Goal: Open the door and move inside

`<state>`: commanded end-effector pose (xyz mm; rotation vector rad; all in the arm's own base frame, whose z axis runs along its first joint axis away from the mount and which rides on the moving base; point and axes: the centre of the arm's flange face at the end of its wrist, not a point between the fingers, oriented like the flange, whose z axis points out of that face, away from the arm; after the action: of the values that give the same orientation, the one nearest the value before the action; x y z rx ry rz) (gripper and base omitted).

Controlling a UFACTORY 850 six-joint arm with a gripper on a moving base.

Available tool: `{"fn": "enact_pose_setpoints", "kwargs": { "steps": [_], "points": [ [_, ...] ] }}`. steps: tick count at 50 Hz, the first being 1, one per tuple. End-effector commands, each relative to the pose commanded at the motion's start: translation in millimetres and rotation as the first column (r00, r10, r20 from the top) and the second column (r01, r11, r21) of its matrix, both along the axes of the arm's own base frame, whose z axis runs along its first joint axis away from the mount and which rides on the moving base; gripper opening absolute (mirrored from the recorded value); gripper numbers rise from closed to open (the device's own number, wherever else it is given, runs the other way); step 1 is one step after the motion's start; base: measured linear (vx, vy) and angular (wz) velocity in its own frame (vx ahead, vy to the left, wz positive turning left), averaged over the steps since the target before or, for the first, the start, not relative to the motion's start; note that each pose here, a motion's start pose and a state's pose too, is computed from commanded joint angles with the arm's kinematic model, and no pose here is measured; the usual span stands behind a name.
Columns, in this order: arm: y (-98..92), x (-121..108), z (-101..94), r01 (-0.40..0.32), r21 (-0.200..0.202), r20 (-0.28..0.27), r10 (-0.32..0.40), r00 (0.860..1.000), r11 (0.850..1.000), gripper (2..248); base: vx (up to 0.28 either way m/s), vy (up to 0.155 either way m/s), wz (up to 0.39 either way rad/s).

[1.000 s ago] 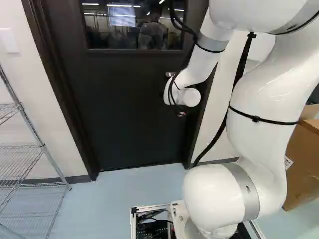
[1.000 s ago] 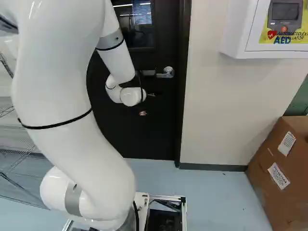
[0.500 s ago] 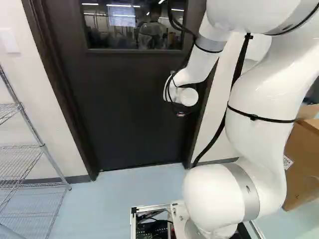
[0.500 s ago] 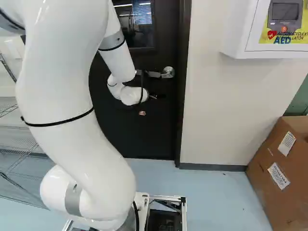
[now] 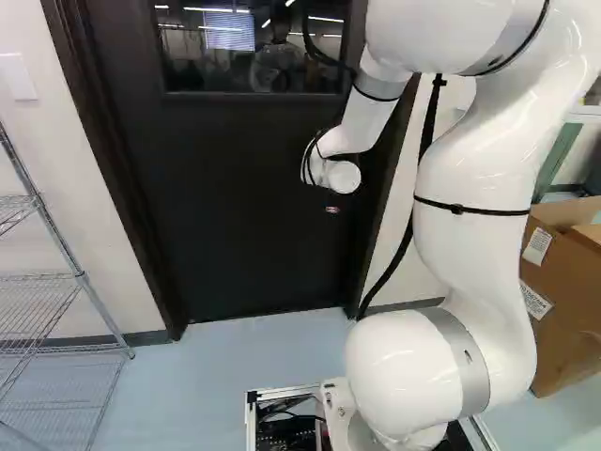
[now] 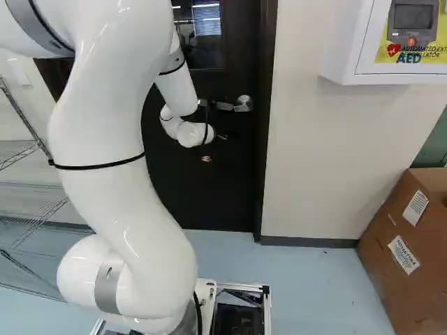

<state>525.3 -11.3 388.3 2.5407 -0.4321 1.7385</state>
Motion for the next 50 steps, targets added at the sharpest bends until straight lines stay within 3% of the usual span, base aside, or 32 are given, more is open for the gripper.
{"fn": "enact_pose_setpoints", "kwargs": {
  "steps": [25,50],
  "points": [
    [10.8,49,-1.8,0.049,0.027,0.066,-0.051,0.996,0.998,247,0.0,0.0,0.0],
    [27.4,98,-7.5,0.031,0.031,0.106,-0.034,0.994,0.999,247,0.0,0.0,0.0]
  ]
}}
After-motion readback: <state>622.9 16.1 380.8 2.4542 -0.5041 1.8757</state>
